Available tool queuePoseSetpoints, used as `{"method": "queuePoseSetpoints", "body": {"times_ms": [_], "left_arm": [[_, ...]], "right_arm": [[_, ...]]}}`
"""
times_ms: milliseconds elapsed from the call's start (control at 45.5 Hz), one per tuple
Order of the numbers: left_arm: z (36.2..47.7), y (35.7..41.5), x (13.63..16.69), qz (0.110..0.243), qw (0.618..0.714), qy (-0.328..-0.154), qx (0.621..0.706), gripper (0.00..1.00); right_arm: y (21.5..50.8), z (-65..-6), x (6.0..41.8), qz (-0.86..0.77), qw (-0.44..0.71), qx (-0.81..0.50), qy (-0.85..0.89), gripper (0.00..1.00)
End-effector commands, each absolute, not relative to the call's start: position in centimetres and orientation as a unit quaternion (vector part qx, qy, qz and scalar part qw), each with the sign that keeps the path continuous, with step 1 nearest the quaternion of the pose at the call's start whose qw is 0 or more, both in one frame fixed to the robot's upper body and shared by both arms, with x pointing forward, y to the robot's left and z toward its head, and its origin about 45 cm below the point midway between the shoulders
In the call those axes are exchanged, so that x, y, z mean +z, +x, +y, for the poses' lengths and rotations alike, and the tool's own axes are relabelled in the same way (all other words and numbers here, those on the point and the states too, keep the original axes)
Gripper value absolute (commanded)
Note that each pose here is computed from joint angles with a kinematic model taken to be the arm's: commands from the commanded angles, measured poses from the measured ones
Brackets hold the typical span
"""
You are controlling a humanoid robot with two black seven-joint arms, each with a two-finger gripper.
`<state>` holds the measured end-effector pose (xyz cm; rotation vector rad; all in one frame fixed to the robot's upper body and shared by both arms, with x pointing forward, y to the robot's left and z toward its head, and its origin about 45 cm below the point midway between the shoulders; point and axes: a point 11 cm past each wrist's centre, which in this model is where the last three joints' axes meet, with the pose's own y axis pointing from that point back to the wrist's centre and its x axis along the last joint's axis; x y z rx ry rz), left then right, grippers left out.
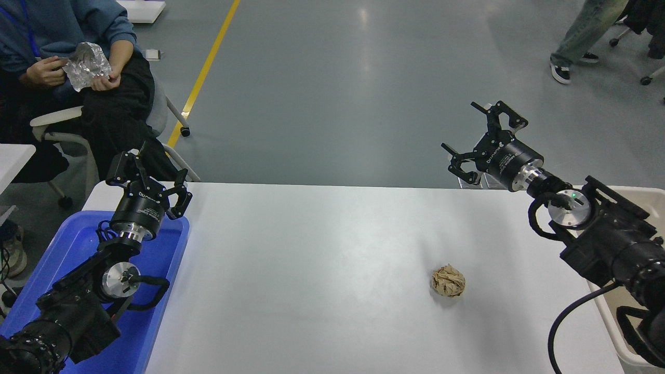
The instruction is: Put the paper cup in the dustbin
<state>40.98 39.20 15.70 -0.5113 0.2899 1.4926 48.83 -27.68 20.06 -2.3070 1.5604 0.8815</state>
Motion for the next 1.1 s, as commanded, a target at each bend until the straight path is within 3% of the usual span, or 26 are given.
{"method": "queuePoseSetpoints", "body": {"times_ms": [0, 308, 1077], "left_arm": [[39.2, 40.98, 15.7, 0.13, 0.6952, -0.229, 0.6688, 1.0], [39.2, 40.98, 15.7, 0.13, 0.6952, -0.229, 0.6688, 1.0], [39.2, 40.98, 15.7, 0.13, 0.6952, -0.229, 0.6688, 1.0]], "right_arm": [[48.3, -24.2, 18.0, 0.52, 0.117, 0.329, -0.779, 0.99], [47.2, -23.6, 16.0, 0.525, 0.186, 0.381, -0.738, 0.99], [45.1, -23.2, 12.5, 0.541, 0.196, 0.403, -0.711, 0.99]]}}
